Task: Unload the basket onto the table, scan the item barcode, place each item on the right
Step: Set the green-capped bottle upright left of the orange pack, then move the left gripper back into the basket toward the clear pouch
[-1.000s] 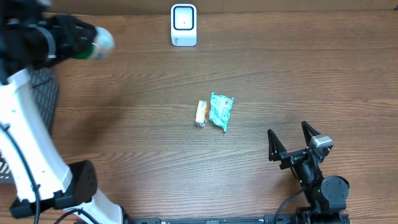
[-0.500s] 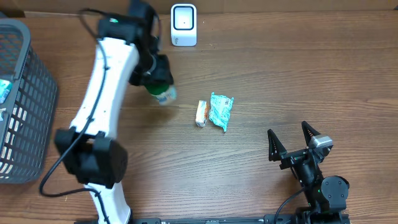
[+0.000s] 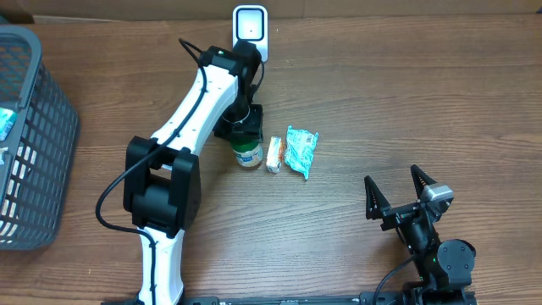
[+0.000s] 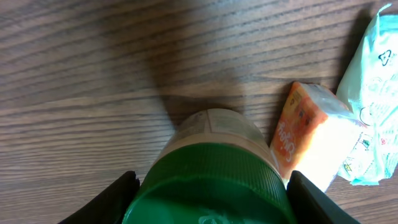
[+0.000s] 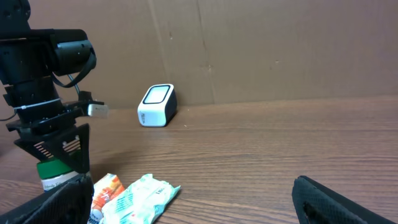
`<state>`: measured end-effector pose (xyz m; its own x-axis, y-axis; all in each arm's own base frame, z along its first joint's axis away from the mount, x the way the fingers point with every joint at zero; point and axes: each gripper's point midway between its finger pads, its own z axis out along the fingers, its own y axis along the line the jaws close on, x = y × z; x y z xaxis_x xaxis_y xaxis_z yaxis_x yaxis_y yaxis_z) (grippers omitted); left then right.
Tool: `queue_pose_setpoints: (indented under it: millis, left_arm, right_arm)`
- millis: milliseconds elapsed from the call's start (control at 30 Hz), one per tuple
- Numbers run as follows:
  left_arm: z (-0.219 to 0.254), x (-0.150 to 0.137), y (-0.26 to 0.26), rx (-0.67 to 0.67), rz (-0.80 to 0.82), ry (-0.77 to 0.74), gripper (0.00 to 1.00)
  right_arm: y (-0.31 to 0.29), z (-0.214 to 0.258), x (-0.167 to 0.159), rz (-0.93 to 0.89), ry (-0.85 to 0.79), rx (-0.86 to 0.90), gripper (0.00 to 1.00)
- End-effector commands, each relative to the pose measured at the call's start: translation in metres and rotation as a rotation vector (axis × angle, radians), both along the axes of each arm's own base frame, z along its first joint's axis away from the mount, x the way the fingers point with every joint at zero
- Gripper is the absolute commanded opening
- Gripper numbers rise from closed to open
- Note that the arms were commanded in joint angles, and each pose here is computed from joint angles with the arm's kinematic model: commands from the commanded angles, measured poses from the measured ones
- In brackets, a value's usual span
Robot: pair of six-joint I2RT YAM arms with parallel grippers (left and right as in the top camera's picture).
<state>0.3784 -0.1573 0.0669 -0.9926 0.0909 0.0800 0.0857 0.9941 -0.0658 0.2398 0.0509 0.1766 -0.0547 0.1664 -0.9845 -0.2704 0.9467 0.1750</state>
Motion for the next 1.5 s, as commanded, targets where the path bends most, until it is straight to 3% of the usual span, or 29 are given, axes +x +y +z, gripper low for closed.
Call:
queue_pose_setpoints:
  millis: [0,67,267,567,600,700,933,1133,1300,1467]
  left_arm:
    - [-0.001,0.0,0.0,0.009,0.022,0.002,0.88]
    - [0.001,0.0,0.001,0.01,0.024,0.004,0.93]
    - [0.041,0.017,0.009,-0.005,0.044,-0.05,0.92]
    - [0.21,0.059,0.054,-0.088,0.141,-0.454,0.94]
    - [0.225,0.061,0.061,-0.105,0.157,-0.498,1.0]
    - [0.276,0.058,0.095,-0.126,0.24,-0.649,1.0]
    - [0.351,0.011,0.221,-0.021,0.52,-0.867,1.0]
    - [0.377,-0.049,0.327,0.102,0.846,-0.95,1.0]
    - [0.359,-0.091,0.395,0.194,1.065,-0.882,1.0]
    - [0.299,-0.106,0.423,0.14,1.208,-0.667,0.99]
  right_arm:
    - [0.0,-0.001,0.0,0.0,-0.006,0.0,1.0]
    - [0.0,-0.001,0.0,0.0,-0.006,0.0,1.0]
    - [0.0,-0.001,0.0,0.0,-0.006,0.0,1.0]
    - [0.0,-0.001,0.0,0.0,-0.006,0.0,1.0]
    - [0.0,-0.001,0.0,0.0,-0.006,0.0,1.0]
    - [0.0,-0.001,0.0,0.0,-0.006,0.0,1.0]
    - [0.0,-0.001,0.0,0.0,-0.006,0.0,1.0]
    - [0.0,-0.001,0.0,0.0,-0.006,0.0,1.0]
    - [0.0,-0.001,0.0,0.0,-0.006,0.0,1.0]
    - [0.0,-0.001,0.0,0.0,-0.006,0.0,1.0]
